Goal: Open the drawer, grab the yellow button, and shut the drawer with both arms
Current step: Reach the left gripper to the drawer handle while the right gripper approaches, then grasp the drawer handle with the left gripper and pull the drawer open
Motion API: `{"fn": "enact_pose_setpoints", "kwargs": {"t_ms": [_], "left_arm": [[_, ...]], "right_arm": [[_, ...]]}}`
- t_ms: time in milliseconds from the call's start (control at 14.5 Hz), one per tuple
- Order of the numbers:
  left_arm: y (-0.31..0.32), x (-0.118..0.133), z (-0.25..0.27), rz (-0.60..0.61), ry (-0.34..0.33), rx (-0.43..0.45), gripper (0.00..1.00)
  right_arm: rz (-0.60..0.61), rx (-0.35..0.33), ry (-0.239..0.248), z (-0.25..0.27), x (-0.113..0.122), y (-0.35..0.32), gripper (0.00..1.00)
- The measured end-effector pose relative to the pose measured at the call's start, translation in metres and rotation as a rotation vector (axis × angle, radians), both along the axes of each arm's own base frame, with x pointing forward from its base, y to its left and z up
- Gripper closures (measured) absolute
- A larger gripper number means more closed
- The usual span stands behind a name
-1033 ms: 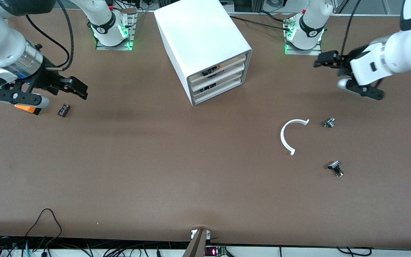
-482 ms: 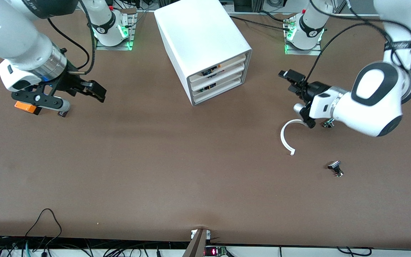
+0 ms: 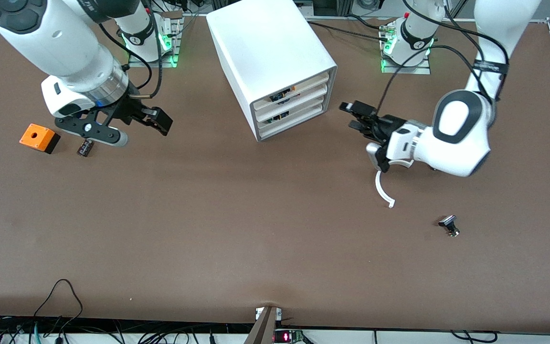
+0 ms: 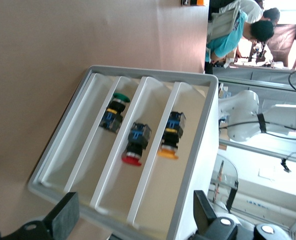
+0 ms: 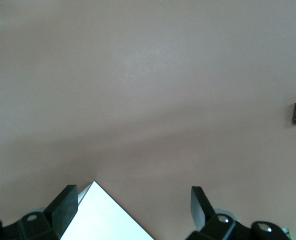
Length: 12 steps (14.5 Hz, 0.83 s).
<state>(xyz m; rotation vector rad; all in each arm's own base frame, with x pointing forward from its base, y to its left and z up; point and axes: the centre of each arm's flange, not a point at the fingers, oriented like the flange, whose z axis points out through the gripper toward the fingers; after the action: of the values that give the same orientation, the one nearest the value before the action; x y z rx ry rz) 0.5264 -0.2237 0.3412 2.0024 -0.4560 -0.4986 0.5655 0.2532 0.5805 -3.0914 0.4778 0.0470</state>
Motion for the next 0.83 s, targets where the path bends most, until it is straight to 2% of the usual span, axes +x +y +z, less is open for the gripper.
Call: {"fn": "enact_pose_setpoints", "kwargs": {"t_ms": [207,482,620,689,826], "left_arm": [[-0.034,-0.031,-0.008,0.032,-0.033,0.013,0.01],[-0.047,-0.054,-0.021,0.008,-0.054,0.022,0.07],[-0.051,-0.063,-0.024,-0.012,-0.053,0.02,0.24],[-0.052,-0.068,-0.024,-0.015,-0.051,0.021,0.24],[-0.053,-0.075,-0.021,-0.01,-0.048,0.014,0.31]], "right_arm": [[-0.021,0.001,0.0,-0.003,0.0,0.019,0.0],[-0.025,-0.003,0.008,-0.014,-0.002,0.044,0.0],[-0.028,-0.002,0.008,-0.016,-0.003,0.056,0.0],[-0.03,-0.002,0.007,-0.016,-0.004,0.061,0.0],[-0.038,-0.002,0.008,-0.018,-0.006,0.072,0.0]]}}
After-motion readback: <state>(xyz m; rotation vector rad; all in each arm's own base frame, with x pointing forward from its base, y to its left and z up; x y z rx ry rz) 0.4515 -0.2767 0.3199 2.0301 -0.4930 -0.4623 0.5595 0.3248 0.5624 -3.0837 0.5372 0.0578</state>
